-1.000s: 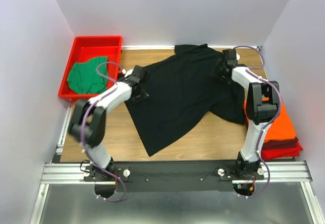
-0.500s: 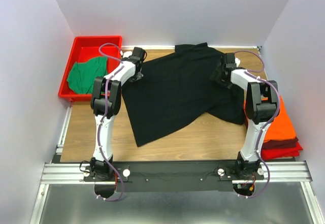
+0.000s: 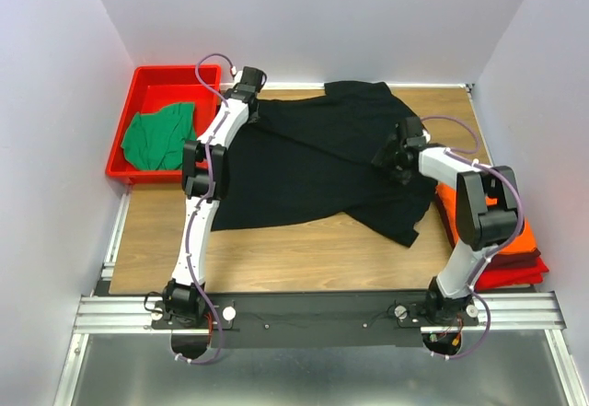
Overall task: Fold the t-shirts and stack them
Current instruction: Flatten the tshirt out
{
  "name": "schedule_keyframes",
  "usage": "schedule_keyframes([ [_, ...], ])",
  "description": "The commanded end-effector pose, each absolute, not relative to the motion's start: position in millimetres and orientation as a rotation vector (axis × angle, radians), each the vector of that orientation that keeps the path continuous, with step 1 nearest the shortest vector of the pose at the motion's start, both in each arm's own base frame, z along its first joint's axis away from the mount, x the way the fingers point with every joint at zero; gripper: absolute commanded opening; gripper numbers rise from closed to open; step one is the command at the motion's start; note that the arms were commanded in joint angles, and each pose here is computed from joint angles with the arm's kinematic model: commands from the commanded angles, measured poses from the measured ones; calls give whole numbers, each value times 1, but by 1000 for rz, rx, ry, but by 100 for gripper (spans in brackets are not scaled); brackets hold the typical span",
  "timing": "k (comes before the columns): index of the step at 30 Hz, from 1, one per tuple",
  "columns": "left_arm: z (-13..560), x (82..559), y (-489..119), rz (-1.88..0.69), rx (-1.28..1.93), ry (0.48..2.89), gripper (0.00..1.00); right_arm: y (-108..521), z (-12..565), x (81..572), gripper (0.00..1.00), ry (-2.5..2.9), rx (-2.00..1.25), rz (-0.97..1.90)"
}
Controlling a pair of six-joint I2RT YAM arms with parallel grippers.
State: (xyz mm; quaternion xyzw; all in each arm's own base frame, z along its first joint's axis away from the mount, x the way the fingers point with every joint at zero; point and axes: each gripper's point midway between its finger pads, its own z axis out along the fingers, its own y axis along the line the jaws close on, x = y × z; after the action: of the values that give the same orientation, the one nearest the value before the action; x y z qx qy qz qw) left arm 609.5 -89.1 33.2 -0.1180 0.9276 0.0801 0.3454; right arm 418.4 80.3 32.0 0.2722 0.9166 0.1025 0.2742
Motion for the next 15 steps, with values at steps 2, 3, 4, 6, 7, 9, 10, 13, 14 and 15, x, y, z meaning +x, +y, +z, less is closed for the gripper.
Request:
schedule_keyframes([
  [2,44,624,-86,127,-184,2392,34,133,40,383,78,2512,683,403],
  [3,49,627,-90,93,-163,2379,36,137,41,383,78,2507,675,413],
  [4,56,632,-97,56,-133,2358,37,130,39,388,79,2488,686,362],
  [6,69,636,-107,-17,-121,2335,39,117,42,413,80,2460,660,302],
  [7,80,637,-112,-58,-107,2317,39,114,52,428,80,2436,666,335],
  [9,94,640,-116,-88,-99,2287,42,90,42,450,80,2436,720,337],
  [10,104,642,-118,-102,-99,2264,42,94,41,457,80,2456,693,407],
  [13,143,646,-126,-173,-87,2190,43,89,40,488,79,2459,677,462],
  [14,149,645,-130,-205,-78,2181,44,91,40,492,79,2460,669,478],
  [15,156,645,-133,-227,-85,2167,44,94,45,497,79,2454,644,500],
])
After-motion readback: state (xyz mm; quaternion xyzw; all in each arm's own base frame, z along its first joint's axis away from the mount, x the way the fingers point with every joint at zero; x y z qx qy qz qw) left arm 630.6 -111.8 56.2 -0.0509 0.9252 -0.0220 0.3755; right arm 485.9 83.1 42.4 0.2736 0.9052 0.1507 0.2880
